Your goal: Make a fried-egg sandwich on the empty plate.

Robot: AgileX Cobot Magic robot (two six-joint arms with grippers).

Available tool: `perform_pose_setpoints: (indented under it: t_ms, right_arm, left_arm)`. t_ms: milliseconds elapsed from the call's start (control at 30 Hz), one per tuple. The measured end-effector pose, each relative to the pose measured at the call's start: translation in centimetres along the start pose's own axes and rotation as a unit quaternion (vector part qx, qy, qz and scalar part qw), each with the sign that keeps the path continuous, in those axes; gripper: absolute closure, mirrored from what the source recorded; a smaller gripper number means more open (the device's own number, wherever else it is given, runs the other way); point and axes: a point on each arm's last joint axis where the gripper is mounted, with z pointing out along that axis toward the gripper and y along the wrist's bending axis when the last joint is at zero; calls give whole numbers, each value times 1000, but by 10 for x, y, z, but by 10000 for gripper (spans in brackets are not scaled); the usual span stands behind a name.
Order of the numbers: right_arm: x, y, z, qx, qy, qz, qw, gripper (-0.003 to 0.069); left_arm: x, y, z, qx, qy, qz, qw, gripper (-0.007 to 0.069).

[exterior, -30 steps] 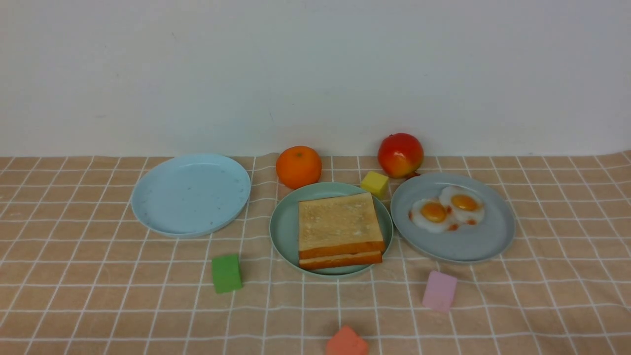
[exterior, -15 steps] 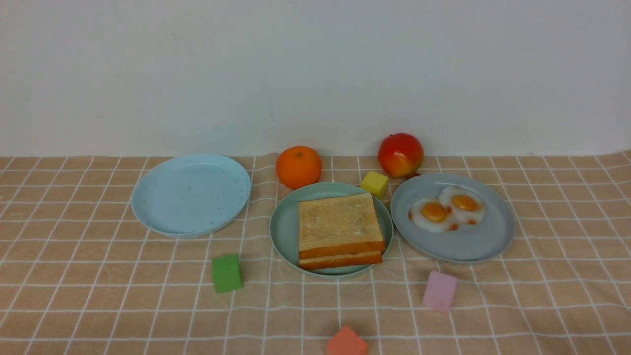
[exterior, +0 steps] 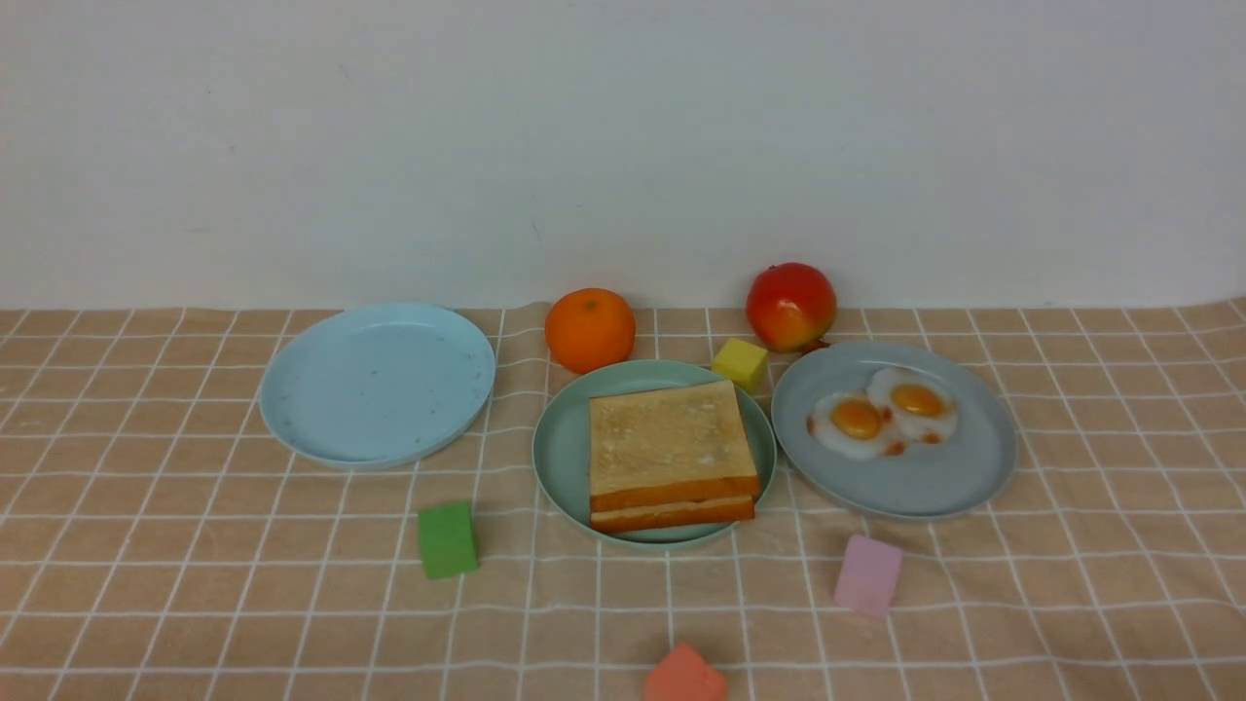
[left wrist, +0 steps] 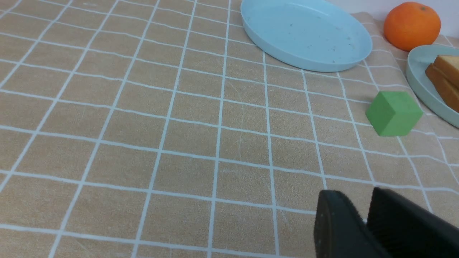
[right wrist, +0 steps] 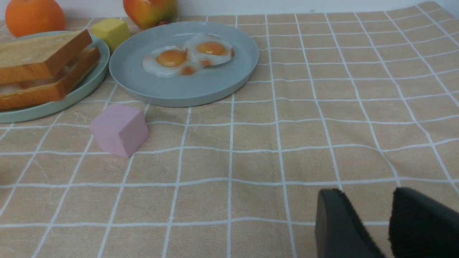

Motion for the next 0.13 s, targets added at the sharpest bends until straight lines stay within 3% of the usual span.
perform_pose_setpoints:
  t_ms: [133]
  right_arm:
    - [0,0,0,0,0,0,1000,419]
  left_arm:
    - [0,0,0,0,0,0,1000,466]
